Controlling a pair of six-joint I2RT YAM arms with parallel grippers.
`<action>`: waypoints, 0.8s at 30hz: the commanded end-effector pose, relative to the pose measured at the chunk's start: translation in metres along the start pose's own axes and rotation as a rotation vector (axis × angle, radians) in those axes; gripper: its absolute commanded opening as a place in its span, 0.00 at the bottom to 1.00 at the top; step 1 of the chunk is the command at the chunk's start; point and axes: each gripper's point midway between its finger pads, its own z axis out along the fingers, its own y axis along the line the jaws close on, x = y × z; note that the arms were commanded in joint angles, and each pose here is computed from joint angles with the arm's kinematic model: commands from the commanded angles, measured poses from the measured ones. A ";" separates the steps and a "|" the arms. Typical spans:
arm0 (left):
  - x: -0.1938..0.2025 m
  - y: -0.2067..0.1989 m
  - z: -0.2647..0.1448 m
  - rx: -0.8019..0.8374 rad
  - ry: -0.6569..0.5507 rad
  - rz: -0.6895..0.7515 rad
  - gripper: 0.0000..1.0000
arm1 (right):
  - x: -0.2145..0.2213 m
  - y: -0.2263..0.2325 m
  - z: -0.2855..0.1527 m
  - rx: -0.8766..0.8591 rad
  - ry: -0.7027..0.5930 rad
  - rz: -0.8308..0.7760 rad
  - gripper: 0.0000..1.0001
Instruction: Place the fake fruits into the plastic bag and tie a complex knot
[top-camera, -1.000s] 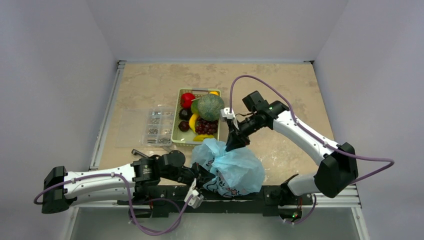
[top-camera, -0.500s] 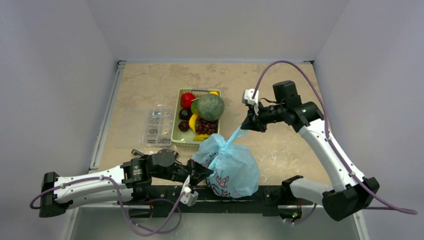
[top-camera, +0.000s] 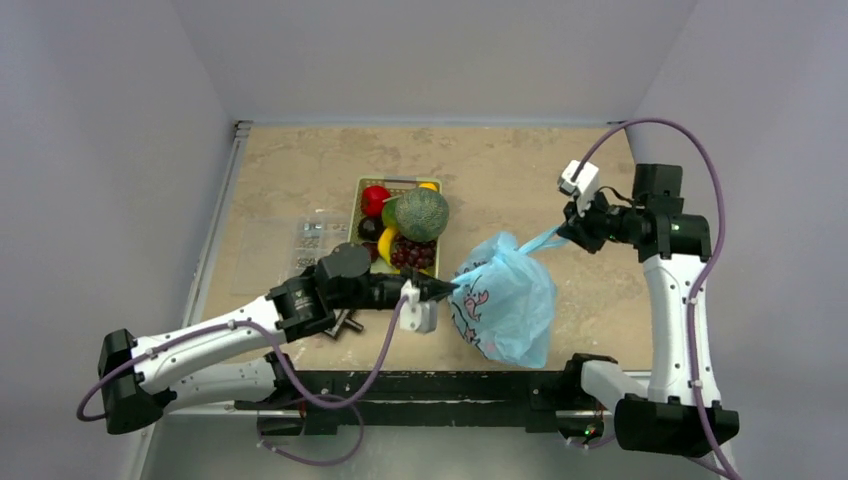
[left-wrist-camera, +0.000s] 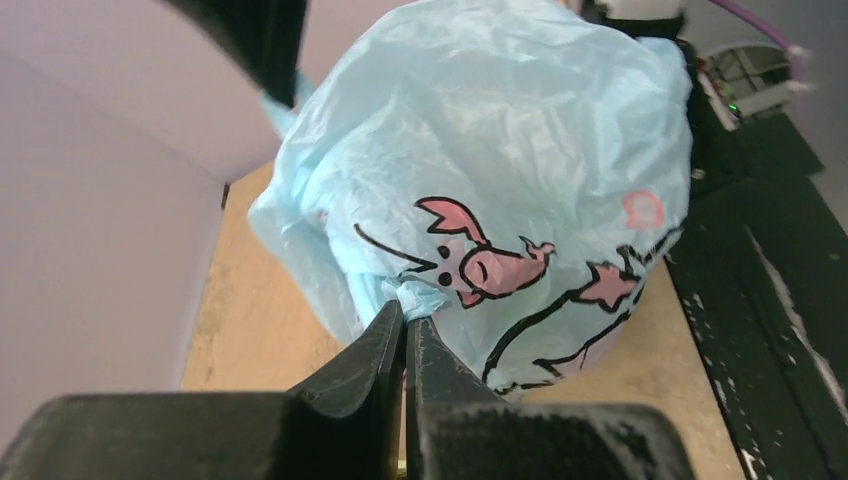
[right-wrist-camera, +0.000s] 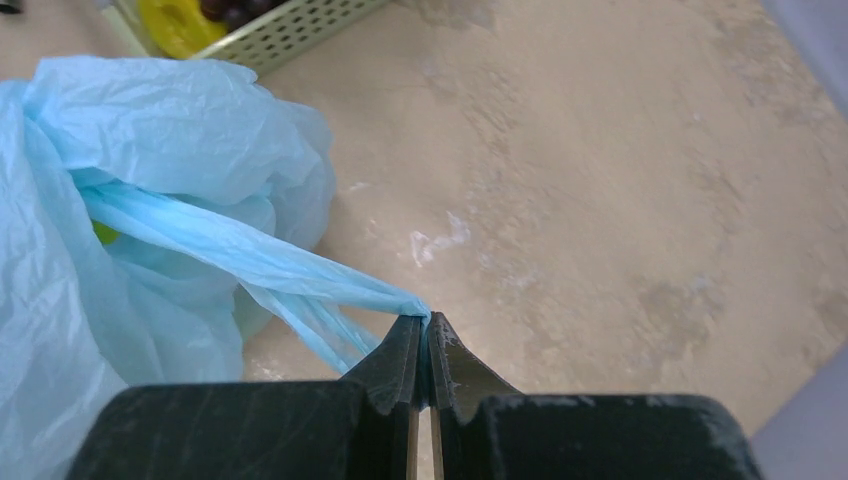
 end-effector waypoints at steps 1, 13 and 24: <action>-0.008 0.049 0.001 -0.038 -0.035 -0.212 0.00 | 0.010 -0.062 -0.029 0.237 0.064 -0.060 0.00; 0.111 0.024 0.014 0.086 0.277 -0.415 0.00 | 0.084 -0.110 0.033 0.345 0.120 0.138 0.00; 0.152 -0.030 -0.041 0.173 0.399 -0.523 0.00 | 0.134 -0.153 0.052 0.469 0.207 0.096 0.00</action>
